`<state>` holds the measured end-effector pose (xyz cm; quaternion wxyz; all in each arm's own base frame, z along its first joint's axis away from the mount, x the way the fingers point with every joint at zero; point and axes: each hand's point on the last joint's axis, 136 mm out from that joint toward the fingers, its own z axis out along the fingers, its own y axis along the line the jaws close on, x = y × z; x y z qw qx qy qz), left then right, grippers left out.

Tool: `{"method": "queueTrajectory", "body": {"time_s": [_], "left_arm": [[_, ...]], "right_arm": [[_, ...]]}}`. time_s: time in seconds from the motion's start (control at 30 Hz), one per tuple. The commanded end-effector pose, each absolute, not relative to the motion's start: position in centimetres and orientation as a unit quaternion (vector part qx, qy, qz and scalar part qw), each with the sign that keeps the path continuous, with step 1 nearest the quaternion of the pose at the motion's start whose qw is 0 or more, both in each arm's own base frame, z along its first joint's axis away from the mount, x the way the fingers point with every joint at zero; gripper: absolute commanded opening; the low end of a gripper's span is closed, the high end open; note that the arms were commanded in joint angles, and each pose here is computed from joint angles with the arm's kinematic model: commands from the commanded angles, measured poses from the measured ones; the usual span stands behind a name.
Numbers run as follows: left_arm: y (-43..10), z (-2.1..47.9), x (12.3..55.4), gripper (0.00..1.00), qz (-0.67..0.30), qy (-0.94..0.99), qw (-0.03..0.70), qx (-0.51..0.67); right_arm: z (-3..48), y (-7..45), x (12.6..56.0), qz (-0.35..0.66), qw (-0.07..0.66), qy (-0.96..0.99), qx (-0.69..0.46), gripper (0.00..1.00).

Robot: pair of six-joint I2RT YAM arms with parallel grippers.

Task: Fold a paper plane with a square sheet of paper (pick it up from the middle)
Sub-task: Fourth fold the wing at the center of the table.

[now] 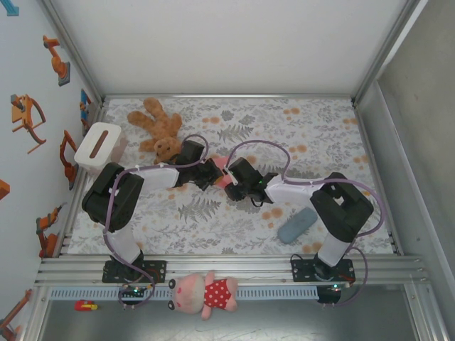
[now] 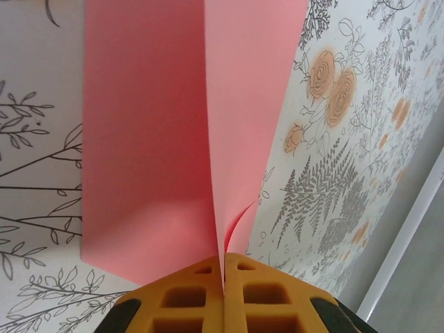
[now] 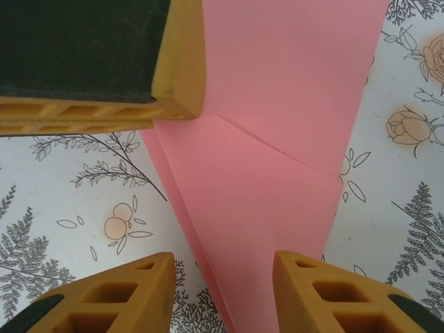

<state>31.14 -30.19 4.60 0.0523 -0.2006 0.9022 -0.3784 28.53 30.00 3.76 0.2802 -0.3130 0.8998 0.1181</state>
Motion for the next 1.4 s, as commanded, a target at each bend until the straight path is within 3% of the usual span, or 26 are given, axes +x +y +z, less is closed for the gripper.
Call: {"method": "queueTrajectory", "body": {"time_s": [0.0,0.73,1.1,1.37], "left_arm": [[-30.7,5.5,30.9,0.05,-0.382,0.904,0.048,-0.186],[-30.5,5.6,30.7,0.05,-0.381,0.904,0.045,-0.190],[-30.5,5.8,30.8,0.08,-0.383,0.903,0.046,-0.190],[-30.5,5.6,30.7,0.09,-0.381,0.904,0.043,-0.190]], "right_arm": [[3.7,30.4,29.0,0.108,0.297,0.891,-0.327,0.39],[1.7,29.1,28.6,0.083,0.300,0.888,-0.339,0.32],[1.6,29.4,28.6,0.089,0.297,0.887,-0.343,0.22],[1.9,29.9,28.4,0.106,0.297,0.886,-0.339,0.22]]}}
